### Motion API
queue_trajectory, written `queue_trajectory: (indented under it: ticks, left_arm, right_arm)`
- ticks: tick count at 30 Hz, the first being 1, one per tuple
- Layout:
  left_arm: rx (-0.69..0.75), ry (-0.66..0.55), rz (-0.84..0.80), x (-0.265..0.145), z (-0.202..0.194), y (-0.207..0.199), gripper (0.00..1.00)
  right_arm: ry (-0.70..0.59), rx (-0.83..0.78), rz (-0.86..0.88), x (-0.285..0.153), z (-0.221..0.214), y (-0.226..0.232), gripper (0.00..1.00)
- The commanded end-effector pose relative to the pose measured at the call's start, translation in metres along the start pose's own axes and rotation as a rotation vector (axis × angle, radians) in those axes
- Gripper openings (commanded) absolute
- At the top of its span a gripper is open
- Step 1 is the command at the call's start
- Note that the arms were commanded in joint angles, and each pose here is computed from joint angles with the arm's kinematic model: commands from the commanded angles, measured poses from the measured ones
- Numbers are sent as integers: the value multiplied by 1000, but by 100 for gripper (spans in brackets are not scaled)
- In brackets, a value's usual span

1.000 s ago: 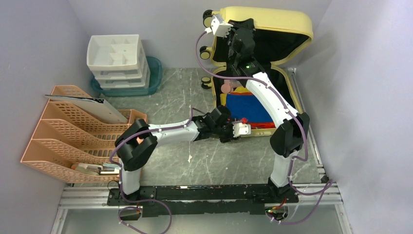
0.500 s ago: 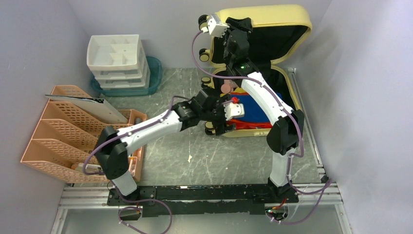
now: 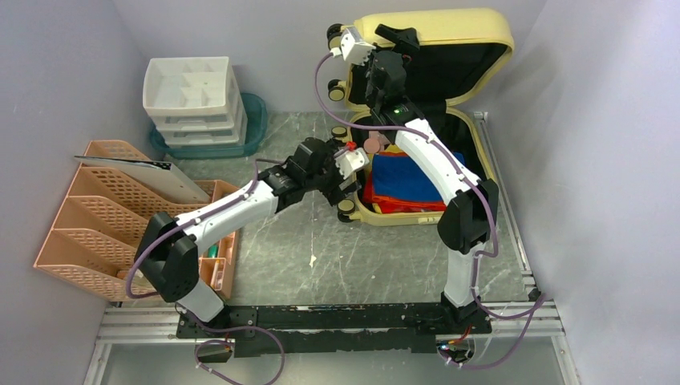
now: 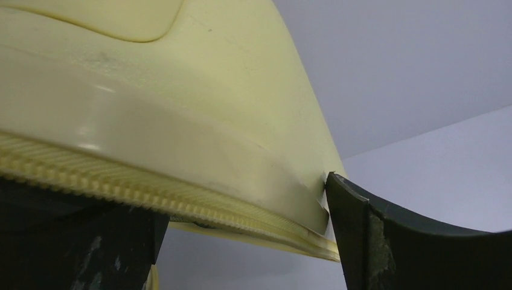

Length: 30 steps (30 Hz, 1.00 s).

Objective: Open, take out, and arrange the luggage
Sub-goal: Open the luggage at the center of the board.

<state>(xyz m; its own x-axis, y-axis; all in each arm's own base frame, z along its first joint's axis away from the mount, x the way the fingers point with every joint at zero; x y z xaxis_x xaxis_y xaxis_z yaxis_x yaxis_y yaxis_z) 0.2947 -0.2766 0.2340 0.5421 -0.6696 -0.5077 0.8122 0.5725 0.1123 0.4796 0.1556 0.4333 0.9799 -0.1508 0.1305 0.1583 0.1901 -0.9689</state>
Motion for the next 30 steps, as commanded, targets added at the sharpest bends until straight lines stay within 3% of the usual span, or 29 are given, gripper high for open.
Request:
queue_trajectory:
  ticks: [1,16,25,30]
  left_arm:
    - [-77,-83,233,4,23,33,96]
    - [-246,-190,435,19,54,116,96]
    - [-308,-379,510,21,100,140,94]
    - [-309,-415,540,25,114,148,94]
  right_arm:
    - [40,58,-76,-2,-6,-26,99]
    - [47,149,-189,5,-2,-56,100]
    - [53,142,-150,24,-7,-39,100]
    - [66,153,-100,41,-17,-18,100]
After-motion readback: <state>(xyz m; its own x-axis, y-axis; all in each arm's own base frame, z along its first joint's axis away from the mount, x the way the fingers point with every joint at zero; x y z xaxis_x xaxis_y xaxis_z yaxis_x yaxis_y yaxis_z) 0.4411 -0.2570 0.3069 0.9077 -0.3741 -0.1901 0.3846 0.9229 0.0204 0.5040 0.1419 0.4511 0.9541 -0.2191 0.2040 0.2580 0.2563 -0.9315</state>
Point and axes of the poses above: each gripper's point midway between its finger pads, its own x axis out along the fingers, its own y axis along the line the jaws close on, z = x × y, the point moved 7 cm from there along -x, back along the fingers, and after that the axes turned 13 degrees about -x, right-handed, at the moved point
